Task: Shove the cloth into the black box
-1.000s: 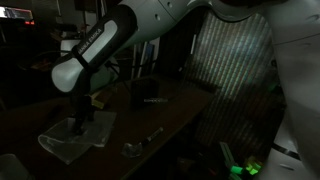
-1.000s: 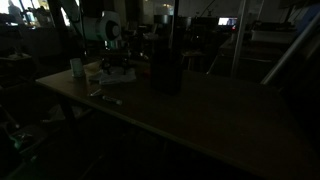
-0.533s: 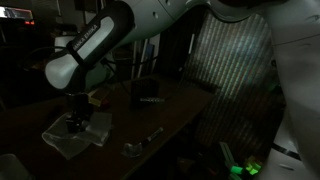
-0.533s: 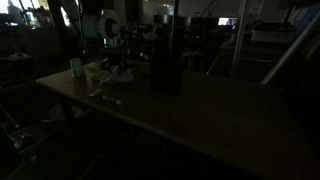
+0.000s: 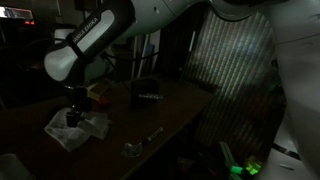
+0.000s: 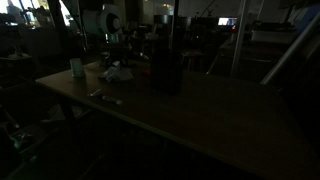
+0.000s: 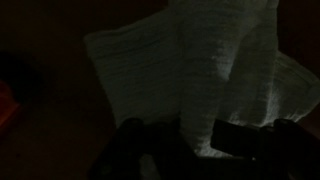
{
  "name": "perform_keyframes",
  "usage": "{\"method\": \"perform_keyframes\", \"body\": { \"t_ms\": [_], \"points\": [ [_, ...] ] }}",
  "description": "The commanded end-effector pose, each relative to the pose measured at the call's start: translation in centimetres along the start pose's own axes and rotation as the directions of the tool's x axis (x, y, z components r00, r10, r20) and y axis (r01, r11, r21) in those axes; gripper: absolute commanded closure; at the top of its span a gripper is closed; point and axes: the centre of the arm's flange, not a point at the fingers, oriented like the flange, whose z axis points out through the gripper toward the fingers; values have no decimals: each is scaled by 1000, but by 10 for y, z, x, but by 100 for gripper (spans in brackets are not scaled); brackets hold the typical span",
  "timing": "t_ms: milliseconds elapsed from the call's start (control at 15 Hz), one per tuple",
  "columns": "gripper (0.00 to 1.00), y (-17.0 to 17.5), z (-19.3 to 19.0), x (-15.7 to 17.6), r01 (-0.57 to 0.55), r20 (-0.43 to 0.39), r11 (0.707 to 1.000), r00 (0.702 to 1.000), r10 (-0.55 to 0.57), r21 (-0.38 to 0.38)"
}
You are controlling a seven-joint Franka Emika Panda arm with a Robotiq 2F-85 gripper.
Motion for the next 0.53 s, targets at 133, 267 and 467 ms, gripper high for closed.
{"method": "perform_keyframes", "body": {
  "t_ms": [133, 267, 467],
  "points": [
    [100, 42, -92, -28, -127, -90, 989, 989, 119, -78],
    [100, 66, -121, -46, -187, -117, 977, 978, 174, -103],
    [100, 110, -156, -85, -294, -132, 947, 951, 278, -126]
  ]
}}
